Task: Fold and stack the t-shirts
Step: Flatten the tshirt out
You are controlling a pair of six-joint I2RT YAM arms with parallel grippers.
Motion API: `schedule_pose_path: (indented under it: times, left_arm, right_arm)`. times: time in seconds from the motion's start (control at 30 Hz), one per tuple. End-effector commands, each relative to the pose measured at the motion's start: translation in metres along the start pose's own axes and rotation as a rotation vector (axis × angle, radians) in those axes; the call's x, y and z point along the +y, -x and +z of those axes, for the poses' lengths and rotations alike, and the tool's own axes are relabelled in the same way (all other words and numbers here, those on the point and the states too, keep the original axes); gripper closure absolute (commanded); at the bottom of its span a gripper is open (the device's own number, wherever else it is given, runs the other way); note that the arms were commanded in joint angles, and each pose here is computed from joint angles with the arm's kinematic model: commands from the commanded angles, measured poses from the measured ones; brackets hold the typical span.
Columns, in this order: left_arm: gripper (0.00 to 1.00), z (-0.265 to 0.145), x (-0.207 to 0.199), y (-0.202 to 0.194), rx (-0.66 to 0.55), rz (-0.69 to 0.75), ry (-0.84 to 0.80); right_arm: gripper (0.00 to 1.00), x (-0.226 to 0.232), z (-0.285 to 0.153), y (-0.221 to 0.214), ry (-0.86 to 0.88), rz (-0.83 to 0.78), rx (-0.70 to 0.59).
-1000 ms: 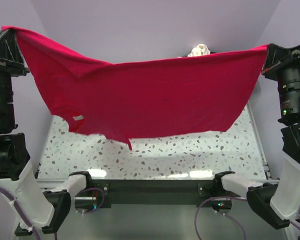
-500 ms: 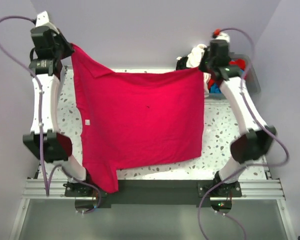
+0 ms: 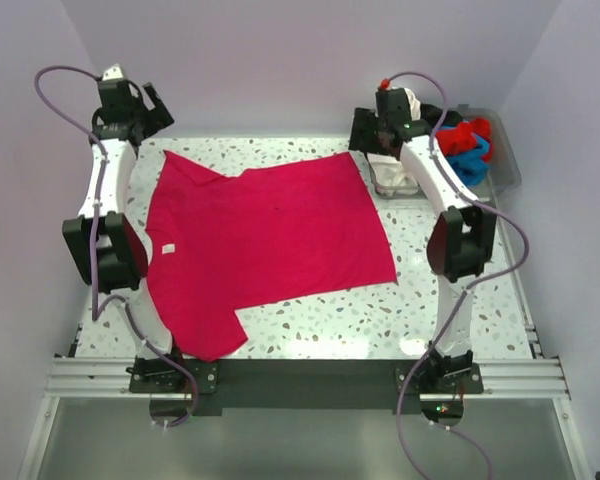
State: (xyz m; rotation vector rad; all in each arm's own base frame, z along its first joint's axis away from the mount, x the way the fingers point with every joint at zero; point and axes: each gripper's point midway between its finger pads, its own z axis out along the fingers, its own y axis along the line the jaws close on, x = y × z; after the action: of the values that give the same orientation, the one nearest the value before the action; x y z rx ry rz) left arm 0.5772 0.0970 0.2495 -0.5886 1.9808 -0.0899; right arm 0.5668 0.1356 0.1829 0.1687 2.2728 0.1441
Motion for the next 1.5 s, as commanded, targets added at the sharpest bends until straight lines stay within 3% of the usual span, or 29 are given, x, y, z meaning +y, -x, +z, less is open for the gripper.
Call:
schedule_pose_path:
  times: [0.0,0.1,0.13,0.23,0.4,0.67,1.07,1.47]
  left_arm:
    - [0.00,-0.038,-0.029,-0.004,-0.064,0.073,-0.080]
    - [0.00,-0.050,-0.028,-0.040,0.000,0.080,-0.088]
    - [0.00,-0.047,-0.022,-0.073,0.063,0.081,-0.081]
    - [0.00,-0.055,-0.013,-0.123,0.156,0.059,-0.089]
    - [0.00,-0.060,0.002,-0.181,0.266,0.032,-0.090]
    - [0.00,-0.045,-0.005,-0.208,0.338,0.003,-0.160]
    - [0.00,-0.009,0.011,-0.256,0.465,-0.017,-0.097]
    - [0.00,0.038,0.012,-0.266,0.480,0.030,-0.094]
  right_arm:
    - [0.02,0.020,-0.061,0.019,0.071,-0.066,-0.099]
    - [0.02,0.037,-0.066,-0.027,0.119,-0.118,-0.007]
    - [0.02,0.042,-0.066,-0.038,0.135,-0.129,0.008]
    - [0.03,0.065,-0.064,-0.086,0.196,-0.166,0.098]
    - [0.05,0.097,-0.059,-0.145,0.261,-0.159,0.211]
    - [0.05,0.097,-0.037,-0.184,0.210,-0.154,0.257]
    - [0.05,0.070,0.004,-0.189,0.031,-0.213,0.206]
    - [0.05,0.058,0.047,-0.218,-0.056,-0.203,0.322]
